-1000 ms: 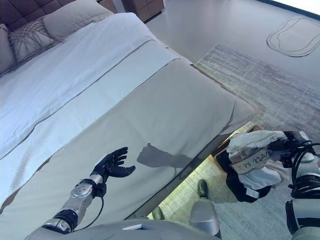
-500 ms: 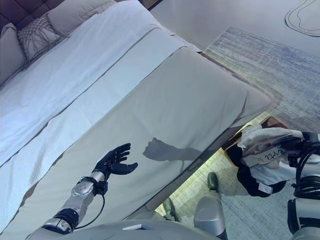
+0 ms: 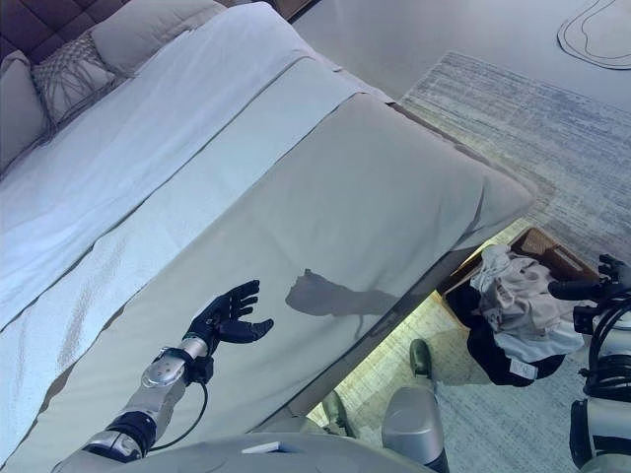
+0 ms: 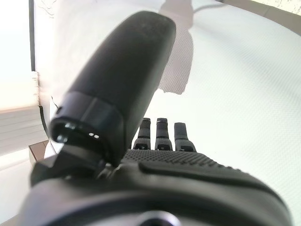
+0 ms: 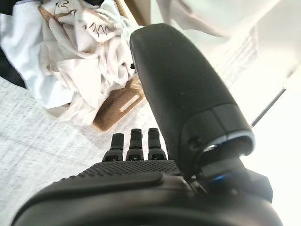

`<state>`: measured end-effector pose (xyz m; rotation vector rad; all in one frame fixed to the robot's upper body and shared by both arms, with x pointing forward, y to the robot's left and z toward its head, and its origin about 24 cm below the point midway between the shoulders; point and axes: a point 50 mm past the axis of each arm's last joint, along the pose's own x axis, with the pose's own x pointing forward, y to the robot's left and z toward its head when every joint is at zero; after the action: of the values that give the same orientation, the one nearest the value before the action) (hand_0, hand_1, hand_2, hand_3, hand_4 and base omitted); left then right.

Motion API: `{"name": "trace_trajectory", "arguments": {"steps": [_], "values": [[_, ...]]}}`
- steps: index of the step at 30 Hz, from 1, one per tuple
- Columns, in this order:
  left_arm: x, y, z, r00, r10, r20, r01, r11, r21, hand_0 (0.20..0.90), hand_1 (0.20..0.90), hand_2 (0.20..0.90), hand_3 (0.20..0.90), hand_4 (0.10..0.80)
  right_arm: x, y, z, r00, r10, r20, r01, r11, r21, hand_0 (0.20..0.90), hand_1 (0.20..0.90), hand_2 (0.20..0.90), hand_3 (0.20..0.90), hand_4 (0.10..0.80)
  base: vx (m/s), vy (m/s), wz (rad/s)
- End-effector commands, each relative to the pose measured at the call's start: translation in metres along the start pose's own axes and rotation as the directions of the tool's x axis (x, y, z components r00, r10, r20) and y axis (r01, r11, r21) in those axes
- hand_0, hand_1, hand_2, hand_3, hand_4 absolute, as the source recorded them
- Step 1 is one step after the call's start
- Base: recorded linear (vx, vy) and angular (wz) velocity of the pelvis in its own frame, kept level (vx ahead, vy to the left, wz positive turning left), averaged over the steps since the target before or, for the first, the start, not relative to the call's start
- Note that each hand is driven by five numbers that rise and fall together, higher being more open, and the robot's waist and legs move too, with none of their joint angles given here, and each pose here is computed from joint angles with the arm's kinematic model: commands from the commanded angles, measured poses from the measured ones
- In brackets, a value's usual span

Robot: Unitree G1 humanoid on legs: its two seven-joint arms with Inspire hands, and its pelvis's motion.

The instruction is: Pick up the clothes from the bed and place them into the basket

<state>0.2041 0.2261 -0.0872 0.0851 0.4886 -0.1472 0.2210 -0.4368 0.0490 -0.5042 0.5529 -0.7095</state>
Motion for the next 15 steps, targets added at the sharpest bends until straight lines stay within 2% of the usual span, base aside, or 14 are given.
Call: {"name": "trace_trajectory", "arguments": {"steps": [1, 7, 12, 15], "values": [[-0.006, 0.029, 0.018, 0.988, 0.116, 0.106, -0.115, 0.993, -0.016, 0.900, 0.900, 0.900, 0.900, 0.800, -0.003, 0.010, 0.029, 0.983, -0.028, 0.184, 0.015, 0.997, 0.075, 0.900, 0.900, 0.900, 0.900, 0.800, 0.000, 0.000, 0.00], [-0.007, 0.026, 0.014, 0.987, 0.127, 0.102, -0.124, 0.992, -0.034, 0.900, 0.900, 0.900, 0.900, 0.800, -0.010, 0.025, 0.035, 0.970, -0.019, 0.242, -0.016, 0.990, 0.142, 0.900, 0.900, 0.900, 0.900, 0.800, 0.045, 0.018, 0.01], [-0.007, 0.025, 0.010, 0.983, 0.163, 0.082, -0.158, 0.985, -0.065, 0.900, 0.900, 0.900, 0.900, 0.800, -0.029, 0.063, 0.040, 0.938, 0.044, 0.343, -0.128, 0.966, 0.226, 0.900, 0.900, 0.900, 0.900, 0.800, 0.030, 0.010, 0.00], [-0.007, 0.018, 0.003, 0.983, 0.172, 0.064, -0.166, 0.982, -0.093, 0.900, 0.900, 0.900, 0.900, 0.800, -0.051, 0.100, 0.035, 0.911, 0.124, 0.393, -0.233, 0.942, 0.242, 0.900, 0.900, 0.900, 0.900, 0.800, 0.000, 0.000, 0.00]]}}
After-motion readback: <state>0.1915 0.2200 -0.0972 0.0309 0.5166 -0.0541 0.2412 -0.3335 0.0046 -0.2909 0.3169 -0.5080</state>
